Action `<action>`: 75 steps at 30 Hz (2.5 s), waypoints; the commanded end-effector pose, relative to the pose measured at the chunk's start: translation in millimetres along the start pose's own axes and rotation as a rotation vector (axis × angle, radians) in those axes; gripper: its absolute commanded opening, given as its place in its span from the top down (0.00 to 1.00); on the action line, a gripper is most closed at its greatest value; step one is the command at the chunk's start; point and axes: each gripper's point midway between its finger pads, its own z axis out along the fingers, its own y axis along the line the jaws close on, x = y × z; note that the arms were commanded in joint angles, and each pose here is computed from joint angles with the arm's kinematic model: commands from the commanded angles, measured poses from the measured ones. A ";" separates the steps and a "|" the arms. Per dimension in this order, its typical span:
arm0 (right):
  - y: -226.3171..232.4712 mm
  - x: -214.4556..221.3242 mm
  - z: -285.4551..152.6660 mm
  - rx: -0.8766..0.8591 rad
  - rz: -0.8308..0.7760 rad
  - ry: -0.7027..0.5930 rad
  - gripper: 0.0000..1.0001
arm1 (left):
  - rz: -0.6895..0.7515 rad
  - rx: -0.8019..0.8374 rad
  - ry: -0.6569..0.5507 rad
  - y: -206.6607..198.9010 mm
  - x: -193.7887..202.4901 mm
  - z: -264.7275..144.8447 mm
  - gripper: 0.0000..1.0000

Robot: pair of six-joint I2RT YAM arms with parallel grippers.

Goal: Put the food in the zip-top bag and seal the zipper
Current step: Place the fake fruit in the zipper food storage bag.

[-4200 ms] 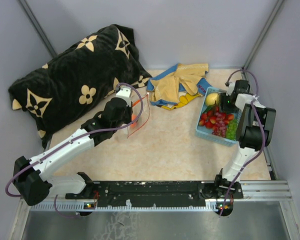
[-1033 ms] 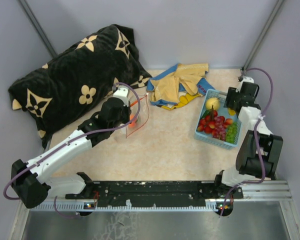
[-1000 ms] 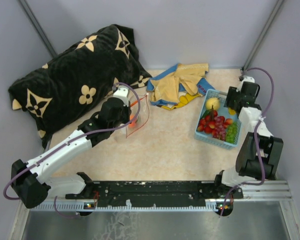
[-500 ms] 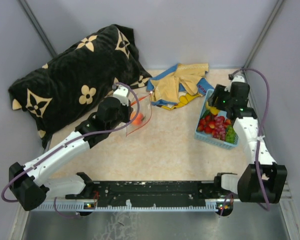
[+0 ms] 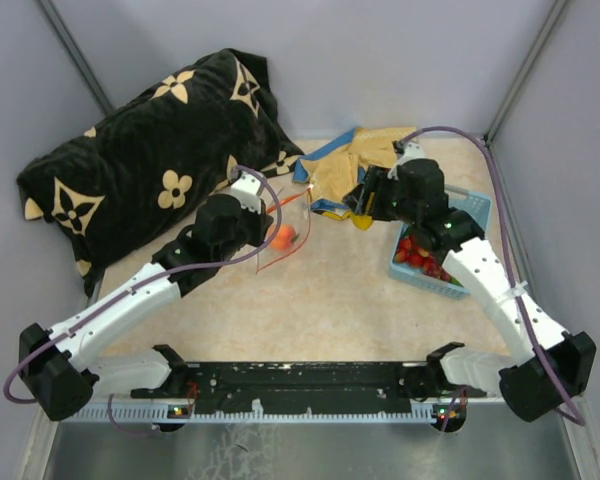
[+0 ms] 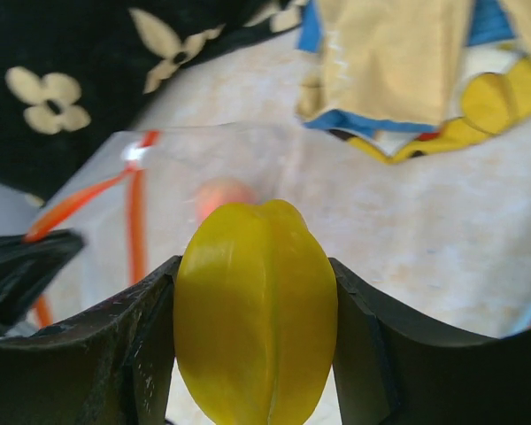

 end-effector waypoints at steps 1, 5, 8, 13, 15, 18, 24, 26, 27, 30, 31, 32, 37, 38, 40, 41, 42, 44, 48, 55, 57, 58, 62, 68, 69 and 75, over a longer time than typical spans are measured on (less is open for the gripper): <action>74.7 -23.9 -12.3 -0.160 0.059 -0.130 0.65 | -0.023 0.048 -0.026 -9.5 -5.2 6.1 1.00; 116.2 -17.3 -5.0 -0.255 0.073 -0.200 0.65 | -0.049 0.068 -0.009 -15.2 -4.0 9.0 1.00; 136.6 -16.9 -3.4 -0.292 0.081 -0.251 0.65 | -0.074 0.067 0.006 -16.9 -3.8 9.5 1.00; 151.1 -15.6 -3.2 -0.307 0.119 -0.359 0.65 | -0.161 0.038 0.040 -17.1 -2.1 10.9 1.00; 152.9 -13.1 -0.3 -0.307 0.137 -0.386 0.65 | -0.196 0.035 0.052 -19.0 -1.7 11.7 1.00; 155.0 -7.2 4.7 -0.305 0.162 -0.404 0.65 | -0.251 0.027 0.060 -20.7 -2.6 12.6 1.00; 152.8 7.9 13.0 -0.272 0.193 -0.453 0.65 | -0.378 -0.031 0.090 -18.4 0.9 13.8 1.00; 149.6 12.1 14.9 -0.266 0.207 -0.474 0.64 | -0.427 -0.034 0.095 -20.2 2.3 13.9 1.00; 148.6 14.5 15.9 -0.265 0.212 -0.479 0.64 | -0.449 -0.033 0.097 -21.4 2.9 13.7 1.00; 149.0 21.0 19.1 -0.258 0.196 -0.478 0.62 | -0.504 -0.028 0.098 -24.0 5.8 13.9 1.00; 149.9 22.9 19.3 -0.259 0.188 -0.477 0.61 | -0.521 -0.029 0.095 -24.1 6.3 13.5 1.00; 150.3 25.2 19.8 -0.260 0.180 -0.477 0.60 | -0.532 -0.025 0.090 -24.6 6.4 13.3 1.00; 146.2 32.7 22.3 -0.254 0.164 -0.477 0.54 | -0.560 -0.007 0.071 -26.4 5.2 10.8 1.00; 144.9 34.2 22.7 -0.252 0.161 -0.477 0.52 | -0.560 -0.008 0.069 -26.0 5.0 10.5 1.00; 144.2 36.9 22.7 -0.255 0.156 -0.472 0.49 | -0.560 -0.013 0.069 -24.7 6.2 10.2 1.00; 144.6 39.0 23.4 -0.258 0.152 -0.465 0.47 | -0.560 -0.013 0.069 -24.3 6.7 9.6 1.00; 145.5 40.0 23.6 -0.264 0.150 -0.460 0.46 | -0.561 -0.015 0.070 -24.0 7.9 9.5 1.00; 145.6 43.1 24.7 -0.273 0.149 -0.456 0.44 | -0.567 -0.016 0.074 -23.2 10.2 9.1 1.00; 140.5 47.8 26.9 -0.268 0.164 -0.459 0.40 | -0.582 -0.001 0.072 -24.2 8.1 7.2 1.00; 128.9 50.4 30.8 -0.212 0.155 -0.464 0.38 | -0.588 0.015 0.065 -24.1 4.8 2.8 1.00; 126.0 54.1 34.4 -0.193 0.125 -0.453 0.37 | -0.589 0.020 0.065 -24.4 4.2 1.7 1.00; 125.5 56.3 36.0 -0.186 0.111 -0.444 0.37 | -0.591 0.022 0.064 -24.2 3.9 1.1 1.00; 129.7 61.6 38.3 -0.205 0.088 -0.421 0.35 | -0.592 0.027 0.065 -24.0 4.6 0.3 1.00; 140.5 46.8 26.0 -0.236 0.063 -0.434 0.28 | -0.584 0.039 0.055 -23.6 6.1 -0.6 1.00; 140.9 42.9 22.4 -0.234 0.045 -0.441 0.26 | -0.577 0.040 0.053 -23.2 6.9 -0.8 1.00; 134.6 19.7 1.4 -0.212 -0.070 -0.420 0.21 | -0.513 0.018 0.038 -14.4 11.5 -1.9 1.00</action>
